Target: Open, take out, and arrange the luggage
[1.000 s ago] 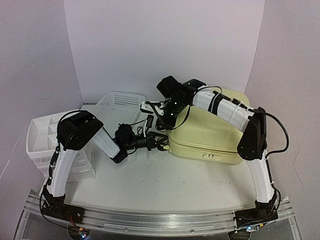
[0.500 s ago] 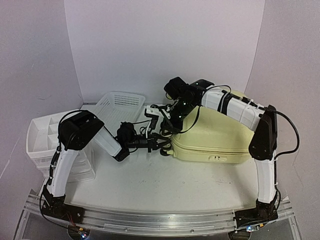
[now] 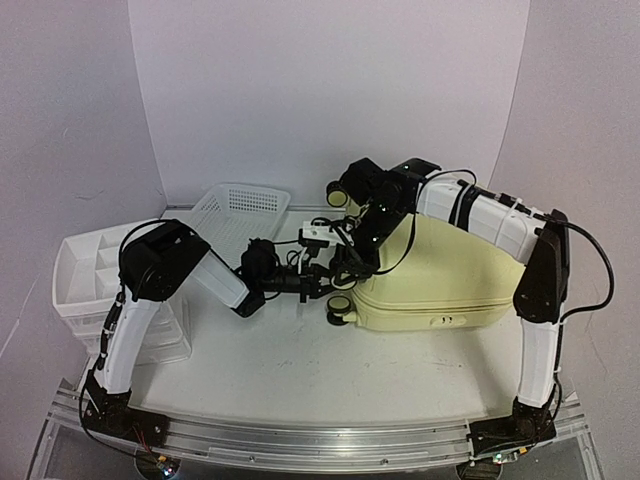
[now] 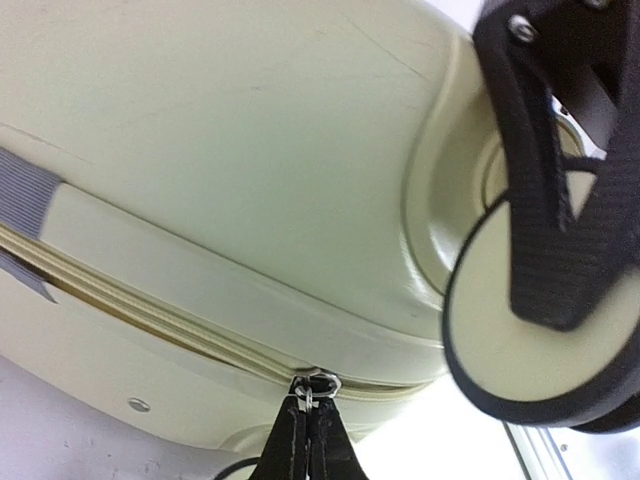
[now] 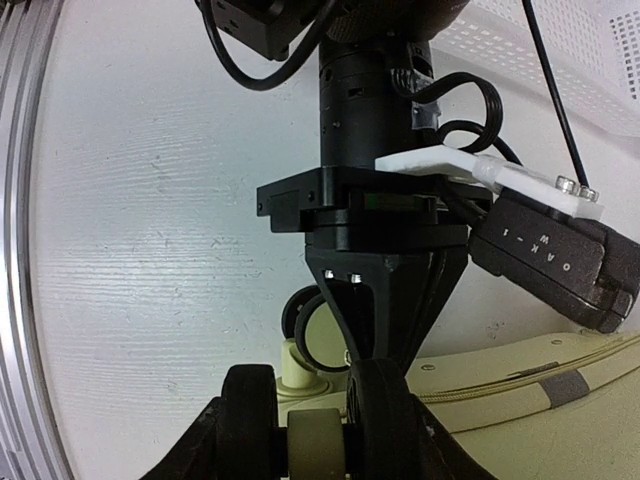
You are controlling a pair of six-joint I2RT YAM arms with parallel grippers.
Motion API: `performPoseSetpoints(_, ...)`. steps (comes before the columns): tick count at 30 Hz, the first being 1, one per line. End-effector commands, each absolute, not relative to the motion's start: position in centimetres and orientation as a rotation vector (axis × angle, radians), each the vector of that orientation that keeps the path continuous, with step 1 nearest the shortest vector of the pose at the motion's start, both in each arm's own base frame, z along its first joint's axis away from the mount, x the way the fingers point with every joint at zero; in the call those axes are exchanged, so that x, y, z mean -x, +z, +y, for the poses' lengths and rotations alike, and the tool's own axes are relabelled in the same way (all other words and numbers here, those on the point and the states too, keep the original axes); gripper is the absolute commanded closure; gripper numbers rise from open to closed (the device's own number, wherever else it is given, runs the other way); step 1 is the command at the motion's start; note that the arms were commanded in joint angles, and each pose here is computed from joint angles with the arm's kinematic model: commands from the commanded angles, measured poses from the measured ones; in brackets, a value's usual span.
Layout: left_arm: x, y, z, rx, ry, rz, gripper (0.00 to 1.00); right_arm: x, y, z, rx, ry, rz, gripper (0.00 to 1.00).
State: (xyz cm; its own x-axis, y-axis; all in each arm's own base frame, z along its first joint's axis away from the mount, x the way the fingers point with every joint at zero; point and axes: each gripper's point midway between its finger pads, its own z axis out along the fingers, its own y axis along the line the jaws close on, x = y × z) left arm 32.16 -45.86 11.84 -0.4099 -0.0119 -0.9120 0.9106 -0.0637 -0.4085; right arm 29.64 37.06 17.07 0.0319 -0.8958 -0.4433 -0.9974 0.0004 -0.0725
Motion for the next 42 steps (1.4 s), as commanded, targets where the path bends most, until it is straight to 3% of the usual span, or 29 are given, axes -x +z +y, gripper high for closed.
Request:
performPoseSetpoints(1,-38.8,14.3,-44.5,-0.754,-1.396,1.462,0.99,-22.6,19.4,34.0,2.015,0.61,2.053,1.0)
performPoseSetpoints(26,-46.1,15.7,-44.7,-0.439,-1.257,1.438,1.0,-16.3,19.2,27.1,1.984,0.615,2.099,1.0)
performPoseSetpoints(42,-44.7,15.7,-46.8,-0.76,-1.554,1.358,1.0,-13.5,18.0,23.8,1.941,0.608,2.159,1.0)
